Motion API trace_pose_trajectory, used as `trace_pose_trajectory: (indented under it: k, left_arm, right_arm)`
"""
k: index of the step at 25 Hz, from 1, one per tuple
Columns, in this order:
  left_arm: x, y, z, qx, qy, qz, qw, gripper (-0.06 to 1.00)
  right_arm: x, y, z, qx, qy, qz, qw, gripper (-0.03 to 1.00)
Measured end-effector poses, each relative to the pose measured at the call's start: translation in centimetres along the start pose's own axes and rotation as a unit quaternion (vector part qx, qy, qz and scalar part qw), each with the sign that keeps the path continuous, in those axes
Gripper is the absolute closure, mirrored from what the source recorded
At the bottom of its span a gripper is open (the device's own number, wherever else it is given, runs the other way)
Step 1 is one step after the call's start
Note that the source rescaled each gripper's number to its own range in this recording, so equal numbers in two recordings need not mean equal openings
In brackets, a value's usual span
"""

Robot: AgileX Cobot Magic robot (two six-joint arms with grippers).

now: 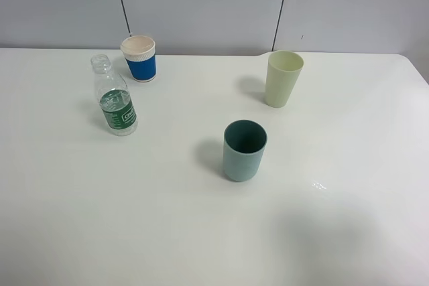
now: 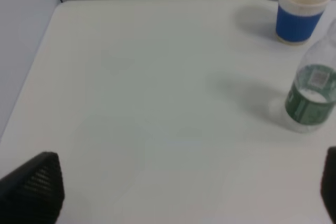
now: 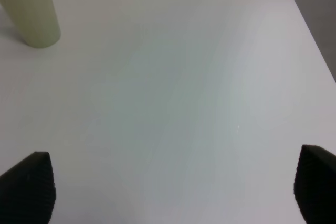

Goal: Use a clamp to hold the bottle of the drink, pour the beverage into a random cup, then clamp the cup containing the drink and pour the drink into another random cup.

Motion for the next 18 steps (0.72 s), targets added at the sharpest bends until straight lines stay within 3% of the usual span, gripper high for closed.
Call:
trace_pose_trajectory:
  k: [6,10,18]
  left_arm:
    - [-1.6,-0.5,-2.8,-0.016,-0.014,-0.001,1.000,-0.05]
    - [-1.6,-0.7,-5.0,-0.031,0.016,-0.004,0.999,-0.05]
    - [-1.3,-0.8,-5.4,-0.038,0.023,-0.006,0.999,-0.05]
  right_arm:
    - [0.0,0.0,0.0,0.000,0.000,0.000,1.000,0.21]
    - [0.0,0.0,0.0,0.000,0.000,0.000,1.000,0.21]
    - [0.0,0.0,0.0,0.000,0.000,0.000,1.000,0.21]
Point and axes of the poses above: a point on each arm's last joint axis where the gripper is mounted, x pointing out along that axis toward the gripper, y along the wrist's bending axis when the last joint is at zero, z = x × y, the point moved 10 cm from there along x, pointing out along that axis toward the gripper, and after that the axes turned 4 degrees about x, right-handed, at the moved point
